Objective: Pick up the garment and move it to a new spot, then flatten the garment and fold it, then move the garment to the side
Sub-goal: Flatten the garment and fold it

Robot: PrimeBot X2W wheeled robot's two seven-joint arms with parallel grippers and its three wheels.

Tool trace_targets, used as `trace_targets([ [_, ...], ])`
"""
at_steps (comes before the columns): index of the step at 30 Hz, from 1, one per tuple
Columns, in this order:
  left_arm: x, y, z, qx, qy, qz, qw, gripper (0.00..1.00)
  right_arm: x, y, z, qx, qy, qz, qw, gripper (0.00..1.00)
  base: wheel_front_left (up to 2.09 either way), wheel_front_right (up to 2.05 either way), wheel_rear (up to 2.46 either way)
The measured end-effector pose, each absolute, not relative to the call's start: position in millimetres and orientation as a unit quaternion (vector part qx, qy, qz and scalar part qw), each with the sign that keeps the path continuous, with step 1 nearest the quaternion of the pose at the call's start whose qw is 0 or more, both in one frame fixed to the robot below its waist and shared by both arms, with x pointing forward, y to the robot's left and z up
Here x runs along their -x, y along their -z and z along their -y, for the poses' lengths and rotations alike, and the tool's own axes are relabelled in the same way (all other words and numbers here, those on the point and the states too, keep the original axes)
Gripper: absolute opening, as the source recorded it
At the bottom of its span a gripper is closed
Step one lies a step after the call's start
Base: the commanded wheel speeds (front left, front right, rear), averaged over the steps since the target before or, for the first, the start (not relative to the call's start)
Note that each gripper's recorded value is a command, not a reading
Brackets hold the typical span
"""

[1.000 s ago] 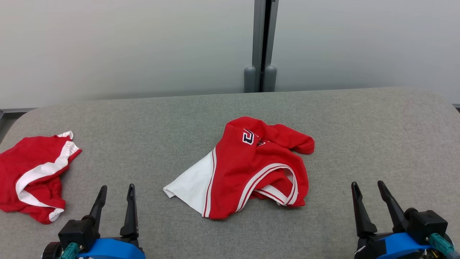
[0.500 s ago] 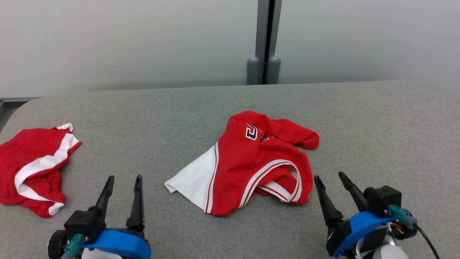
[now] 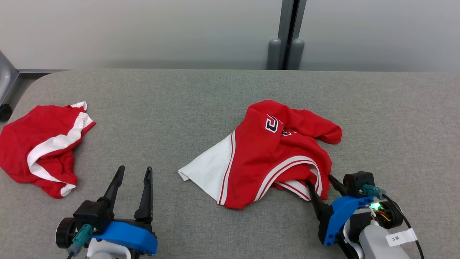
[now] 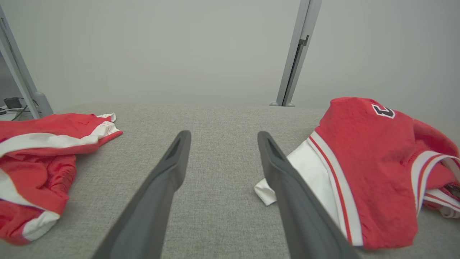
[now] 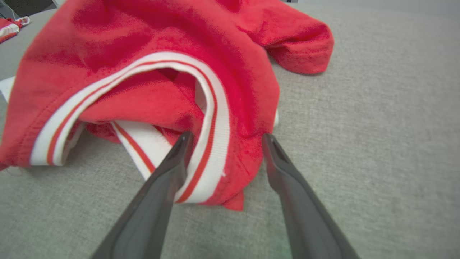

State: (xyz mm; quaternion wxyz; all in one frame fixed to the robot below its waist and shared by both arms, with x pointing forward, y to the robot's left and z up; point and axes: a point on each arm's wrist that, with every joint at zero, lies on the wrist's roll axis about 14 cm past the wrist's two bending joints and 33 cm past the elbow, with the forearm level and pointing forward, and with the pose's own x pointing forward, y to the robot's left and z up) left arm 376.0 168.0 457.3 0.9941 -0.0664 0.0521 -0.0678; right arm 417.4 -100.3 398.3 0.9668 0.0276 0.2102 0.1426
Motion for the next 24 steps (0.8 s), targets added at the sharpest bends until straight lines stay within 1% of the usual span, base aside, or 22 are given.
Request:
trace_targets([
  [3, -377, -456, -168, 0.066, 0.068, -0.053, 0.994, 1.00, -415, -383, 100, -0.026, -0.143, -0.242, 0.959, 1.00, 0.00, 0.00, 0.00],
  [4, -378, -456, -168, 0.066, 0.068, -0.053, 0.994, 1.00, -413, -377, 99, -0.029, -0.142, -0.254, 0.956, 0.40, 0.00, 0.00, 0.00],
  [5, -378, -456, -168, 0.067, 0.069, -0.054, 0.994, 1.00, -413, -376, 100, -0.032, -0.140, -0.257, 0.956, 0.00, 0.00, 0.00, 0.00],
  [8, -378, -457, -165, 0.069, 0.072, -0.053, 0.994, 1.00, -416, -376, 103, -0.033, -0.134, -0.260, 0.956, 0.00, 0.00, 0.00, 0.00],
  [10, -379, -458, -162, 0.071, 0.075, -0.051, 0.993, 1.00, -420, -383, 107, -0.034, -0.129, -0.243, 0.961, 0.00, 0.00, 0.00, 0.00],
  [12, -379, -461, -160, 0.073, 0.077, -0.047, 0.993, 1.00, -432, -402, 108, -0.024, -0.129, -0.205, 0.970, 0.00, 0.00, 0.00, 0.00],
  [15, -379, -465, -158, 0.076, 0.079, -0.040, 0.993, 1.00, -460, -453, 104, 0.002, -0.139, -0.117, 0.983, 0.00, 0.00, 0.00, 0.00],
  [17, -379, -468, -157, 0.078, 0.080, -0.035, 0.993, 1.00, -475, -494, 95, 0.020, -0.154, -0.054, 0.986, 0.00, 0.00, 0.00, 0.00],
  [20, -379, -472, -156, 0.078, 0.080, -0.030, 0.993, 1.00, -489, -551, 74, 0.050, -0.184, 0.022, 0.981, 0.00, 0.00, 0.00, 0.00],
  [24, -380, -473, -157, 0.079, 0.077, -0.028, 0.993, 1.00, -494, -607, 38, 0.081, -0.228, 0.081, 0.967, 0.00, 0.00, 0.00, 0.00],
])
